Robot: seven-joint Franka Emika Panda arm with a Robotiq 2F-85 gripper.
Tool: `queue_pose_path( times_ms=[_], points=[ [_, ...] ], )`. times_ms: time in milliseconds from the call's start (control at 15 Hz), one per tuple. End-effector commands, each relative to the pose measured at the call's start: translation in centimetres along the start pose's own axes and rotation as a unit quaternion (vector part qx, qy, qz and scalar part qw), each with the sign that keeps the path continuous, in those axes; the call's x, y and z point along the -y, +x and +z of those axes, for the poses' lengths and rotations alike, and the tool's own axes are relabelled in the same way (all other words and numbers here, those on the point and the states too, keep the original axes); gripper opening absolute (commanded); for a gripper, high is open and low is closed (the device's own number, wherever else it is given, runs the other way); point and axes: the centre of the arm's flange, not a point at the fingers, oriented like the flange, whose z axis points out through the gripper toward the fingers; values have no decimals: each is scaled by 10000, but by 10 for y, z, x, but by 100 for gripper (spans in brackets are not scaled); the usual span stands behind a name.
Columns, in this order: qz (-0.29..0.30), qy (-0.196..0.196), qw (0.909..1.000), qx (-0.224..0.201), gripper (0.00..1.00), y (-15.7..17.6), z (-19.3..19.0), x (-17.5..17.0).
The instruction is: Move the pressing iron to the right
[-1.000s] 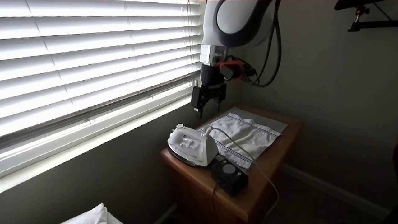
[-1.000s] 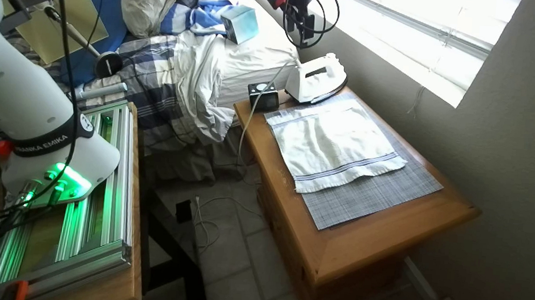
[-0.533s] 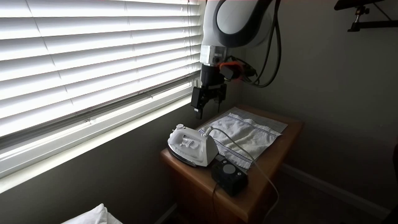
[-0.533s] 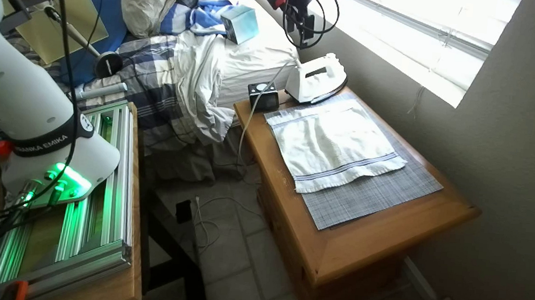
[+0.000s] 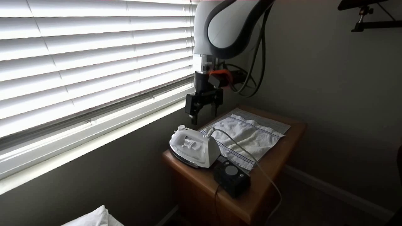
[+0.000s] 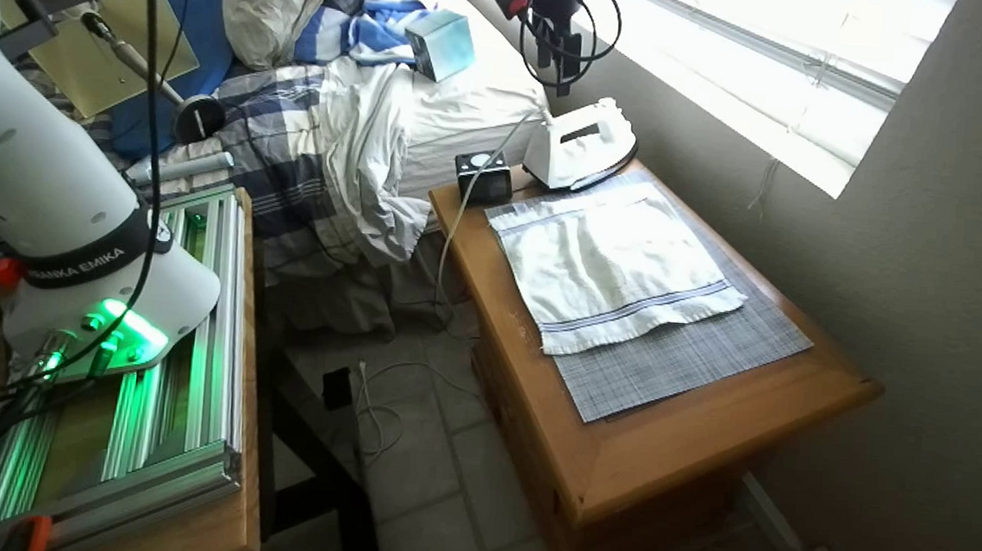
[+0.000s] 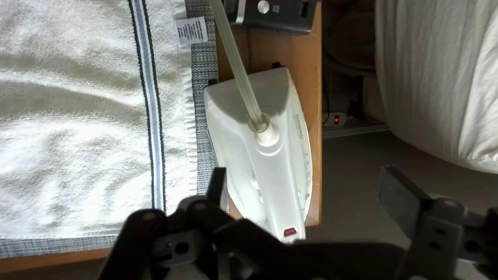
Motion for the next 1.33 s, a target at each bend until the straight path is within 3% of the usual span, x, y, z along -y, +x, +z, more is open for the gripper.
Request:
queue_pose_path(
  times_ms=[0,1267],
  points=[
    [59,-335,9994,-79,100,30,18,15],
    [-492,-719,9951,-460,100,62,70,22]
  ],
)
